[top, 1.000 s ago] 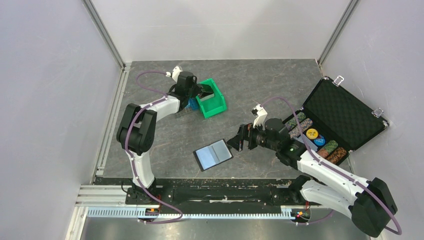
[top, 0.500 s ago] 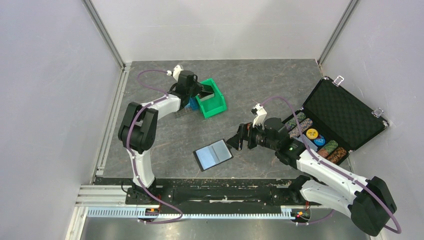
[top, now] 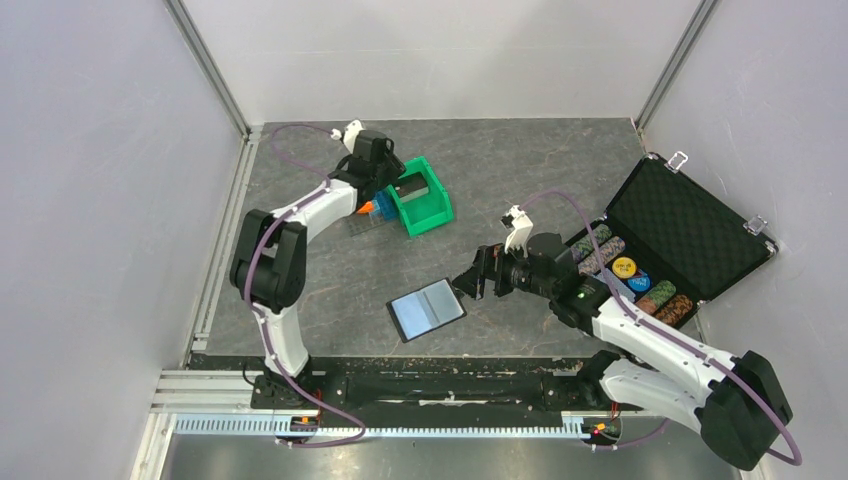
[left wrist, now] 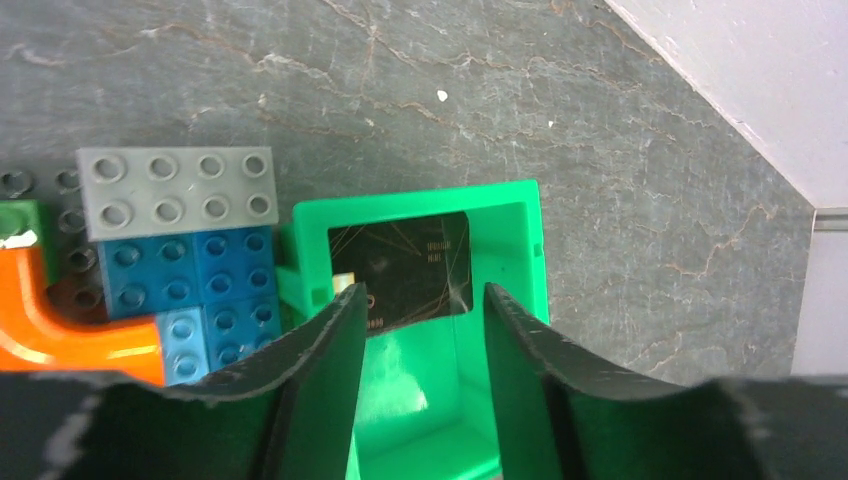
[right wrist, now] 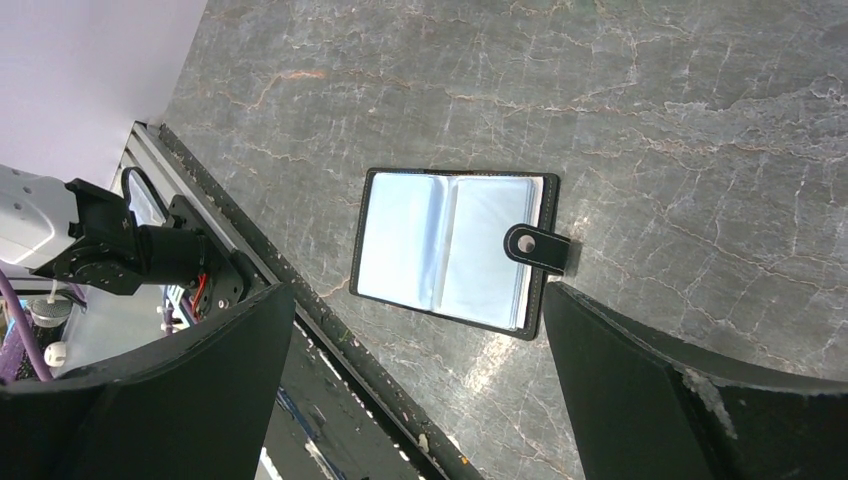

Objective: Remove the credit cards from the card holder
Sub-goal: Place the credit card in the storage box, then remove the credit card from the card holder.

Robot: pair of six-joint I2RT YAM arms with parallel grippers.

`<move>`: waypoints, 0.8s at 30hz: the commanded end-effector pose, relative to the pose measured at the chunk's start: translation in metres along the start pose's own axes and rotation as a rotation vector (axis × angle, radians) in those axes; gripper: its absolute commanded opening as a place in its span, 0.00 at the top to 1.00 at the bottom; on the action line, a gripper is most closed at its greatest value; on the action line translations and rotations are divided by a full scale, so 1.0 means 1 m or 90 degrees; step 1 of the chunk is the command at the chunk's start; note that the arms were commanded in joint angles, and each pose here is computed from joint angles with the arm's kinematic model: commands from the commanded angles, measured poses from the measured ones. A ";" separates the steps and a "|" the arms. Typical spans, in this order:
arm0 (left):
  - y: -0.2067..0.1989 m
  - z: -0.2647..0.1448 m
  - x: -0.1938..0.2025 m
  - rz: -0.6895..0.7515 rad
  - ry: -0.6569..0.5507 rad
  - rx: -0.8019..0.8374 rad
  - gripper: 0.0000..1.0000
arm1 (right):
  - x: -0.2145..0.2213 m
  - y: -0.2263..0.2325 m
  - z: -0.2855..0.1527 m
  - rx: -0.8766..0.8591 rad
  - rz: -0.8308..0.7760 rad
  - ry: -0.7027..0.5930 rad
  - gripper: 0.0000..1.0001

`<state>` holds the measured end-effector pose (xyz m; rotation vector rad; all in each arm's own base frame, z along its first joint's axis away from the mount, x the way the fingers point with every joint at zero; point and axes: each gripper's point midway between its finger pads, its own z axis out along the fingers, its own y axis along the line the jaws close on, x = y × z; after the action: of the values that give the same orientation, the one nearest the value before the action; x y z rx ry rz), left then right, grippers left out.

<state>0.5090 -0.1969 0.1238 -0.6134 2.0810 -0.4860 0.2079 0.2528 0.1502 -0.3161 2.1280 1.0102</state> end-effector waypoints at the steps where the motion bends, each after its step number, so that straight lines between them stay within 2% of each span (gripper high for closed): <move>1: -0.017 -0.047 -0.046 0.043 -0.034 -0.012 0.41 | -0.020 0.004 -0.003 0.009 -0.013 -0.029 0.02; 6: -0.012 -0.083 -0.027 0.091 0.076 -0.004 0.39 | -0.020 -0.006 -0.002 0.040 -0.017 -0.030 0.02; 9: -0.011 -0.109 0.006 0.117 0.183 0.047 0.40 | -0.015 -0.013 0.000 0.059 -0.015 -0.019 0.02; 12: -0.008 -0.139 0.038 0.119 0.260 0.114 0.43 | -0.009 -0.015 0.004 0.056 -0.013 -0.006 0.03; 16: 0.007 -0.177 0.071 0.124 0.316 0.158 0.45 | 0.005 -0.018 0.009 0.043 -0.007 0.015 0.08; 19: 0.019 -0.205 0.095 0.132 0.353 0.189 0.48 | 0.013 -0.017 0.013 0.023 0.000 0.016 0.19; 22: 0.032 -0.227 0.119 0.140 0.379 0.200 0.50 | 0.025 -0.020 0.017 0.011 0.014 0.021 0.38; 24: 0.043 -0.236 0.138 0.143 0.398 0.200 0.50 | 0.033 -0.021 0.021 0.004 0.022 0.030 0.42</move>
<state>0.2678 -0.2075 0.1377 -0.1616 2.5367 -0.8398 0.2083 0.2477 0.1091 -0.2998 2.2207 0.9545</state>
